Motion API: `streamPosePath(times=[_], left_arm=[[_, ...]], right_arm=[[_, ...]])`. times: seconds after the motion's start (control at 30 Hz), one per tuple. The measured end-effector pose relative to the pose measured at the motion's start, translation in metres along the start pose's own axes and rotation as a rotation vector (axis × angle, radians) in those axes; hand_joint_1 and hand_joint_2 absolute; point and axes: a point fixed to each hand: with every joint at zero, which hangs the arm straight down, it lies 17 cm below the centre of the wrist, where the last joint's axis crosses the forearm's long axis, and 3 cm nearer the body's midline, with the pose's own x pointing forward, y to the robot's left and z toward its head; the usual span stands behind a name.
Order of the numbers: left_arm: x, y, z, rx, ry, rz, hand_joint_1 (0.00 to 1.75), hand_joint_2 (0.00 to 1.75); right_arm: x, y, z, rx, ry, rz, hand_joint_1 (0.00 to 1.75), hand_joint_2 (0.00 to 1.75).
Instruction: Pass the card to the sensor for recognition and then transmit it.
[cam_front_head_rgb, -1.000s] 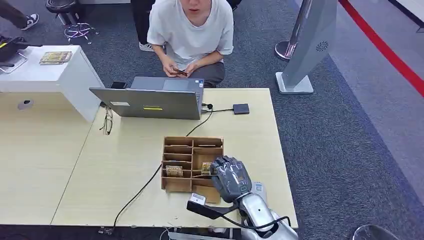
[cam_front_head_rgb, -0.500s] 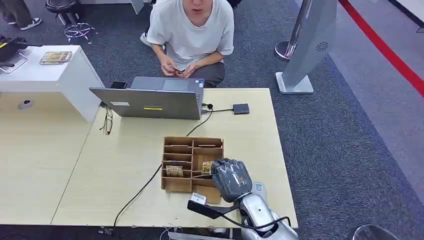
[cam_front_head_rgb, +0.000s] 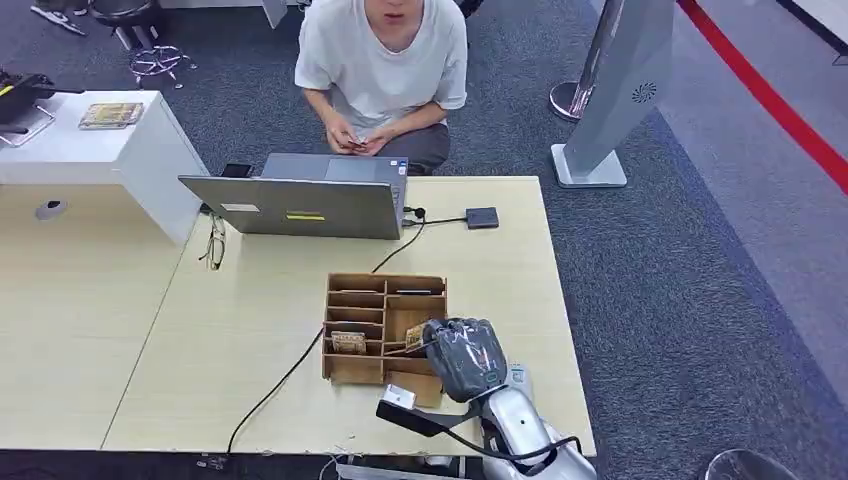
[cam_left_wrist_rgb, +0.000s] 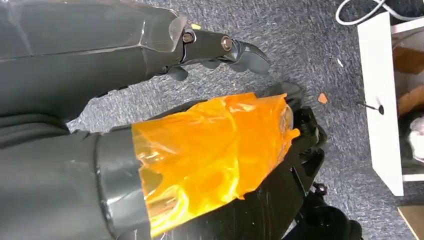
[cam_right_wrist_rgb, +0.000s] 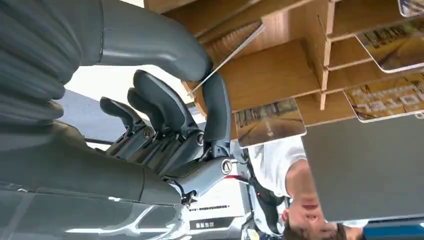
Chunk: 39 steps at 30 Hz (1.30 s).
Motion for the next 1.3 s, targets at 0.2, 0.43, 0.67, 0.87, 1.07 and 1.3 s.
streamPosePath(times=[0.2, 0.43, 0.67, 0.87, 1.07, 1.3], left_arm=[[-0.002, 0.001, 0.001, 0.003, 0.000, 0.014, 0.00, 0.00], [-0.007, 0.003, 0.003, 0.010, 0.007, 0.031, 0.00, 0.00], [-0.009, 0.004, 0.004, 0.011, -0.006, 0.051, 0.00, 0.00], [-0.010, 0.008, 0.005, 0.027, -0.002, 0.077, 0.00, 0.00], [-0.013, 0.010, 0.006, 0.031, -0.001, 0.091, 0.00, 0.00], [-0.015, 0.011, 0.007, 0.038, -0.001, 0.091, 0.00, 0.00]], right_arm=[[0.010, -0.019, -0.002, -0.067, -0.025, -0.022, 1.71, 1.75], [0.024, -0.048, -0.006, -0.153, -0.058, -0.053, 1.75, 1.75], [0.035, -0.083, -0.006, -0.257, -0.091, -0.099, 1.75, 1.75], [0.042, -0.119, -0.004, -0.349, -0.122, -0.151, 1.75, 1.75], [0.045, -0.144, 0.003, -0.431, -0.141, -0.186, 1.75, 1.75], [0.050, -0.163, 0.012, -0.490, -0.189, -0.192, 1.75, 1.75]])
